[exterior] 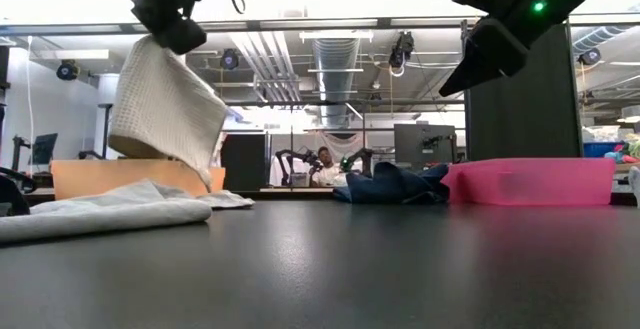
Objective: Sort towels by color in basket
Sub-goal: Put the white towel into the orange bin
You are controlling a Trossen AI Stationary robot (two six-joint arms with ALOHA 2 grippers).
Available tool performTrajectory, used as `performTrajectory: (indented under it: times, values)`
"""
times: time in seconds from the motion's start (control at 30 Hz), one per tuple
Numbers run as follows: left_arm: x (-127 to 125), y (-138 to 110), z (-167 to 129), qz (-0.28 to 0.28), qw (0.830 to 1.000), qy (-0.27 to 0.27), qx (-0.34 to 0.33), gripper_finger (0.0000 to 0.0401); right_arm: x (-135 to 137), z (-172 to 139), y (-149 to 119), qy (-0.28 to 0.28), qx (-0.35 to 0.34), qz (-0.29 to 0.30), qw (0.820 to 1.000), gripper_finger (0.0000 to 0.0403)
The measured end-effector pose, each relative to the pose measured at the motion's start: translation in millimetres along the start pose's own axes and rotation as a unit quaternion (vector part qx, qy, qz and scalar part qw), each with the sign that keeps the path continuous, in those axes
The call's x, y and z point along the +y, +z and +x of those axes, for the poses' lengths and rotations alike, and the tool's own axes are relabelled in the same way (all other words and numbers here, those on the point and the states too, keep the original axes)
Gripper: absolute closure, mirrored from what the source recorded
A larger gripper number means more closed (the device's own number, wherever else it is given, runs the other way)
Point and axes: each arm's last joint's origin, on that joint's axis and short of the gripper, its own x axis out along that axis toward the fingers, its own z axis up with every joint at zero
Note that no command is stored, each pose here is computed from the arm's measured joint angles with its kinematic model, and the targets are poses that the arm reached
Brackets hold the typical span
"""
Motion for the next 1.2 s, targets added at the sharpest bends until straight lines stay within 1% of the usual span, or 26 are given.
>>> performTrajectory:
  times: [0.2,0.3,0.4,0.5,0.6,0.8,0.97,1.07,1.2]
  values:
    - [7.3,2.7,18.1,0.037,0.998,0.040,0.024,0.0401,0.7,0.0,3.0,0.002,-0.012,0.012,1.000,0.0305]
    - [11.3,3.4,27.2,0.045,0.996,0.062,0.034,0.0401,0.9,0.0,4.1,0.003,-0.016,0.016,1.000,0.0321]
    - [12.1,3.1,32.7,0.045,0.996,0.066,0.048,0.0401,1.0,0.1,4.6,0.004,-0.019,0.018,1.000,0.0335]
    - [6.8,3.1,33.9,0.035,0.996,0.042,0.067,0.0401,1.0,0.1,4.9,0.004,-0.020,0.019,1.000,0.0347]
    - [-1.8,4.4,32.1,0.020,0.996,0.005,0.083,0.0401,1.0,0.2,4.8,0.004,-0.020,0.018,1.000,0.0354]
    - [-24.1,11.8,24.2,0.008,0.991,-0.095,0.092,0.0401,1.0,0.2,5.2,0.004,-0.021,0.008,1.000,0.0359]
    - [-34.2,18.1,22.8,0.008,0.981,-0.169,0.097,0.0401,1.1,0.4,4.7,0.003,-0.021,0.007,1.000,0.0360]
    - [-36.7,17.7,23.4,0.009,0.979,-0.178,0.101,0.0401,1.4,1.0,3.1,0.003,-0.019,0.005,1.000,0.0358]
    - [-39.5,12.4,27.3,0.032,0.976,-0.183,0.111,0.0401,1.7,1.7,0.9,0.003,-0.016,0.004,1.000,0.0355]
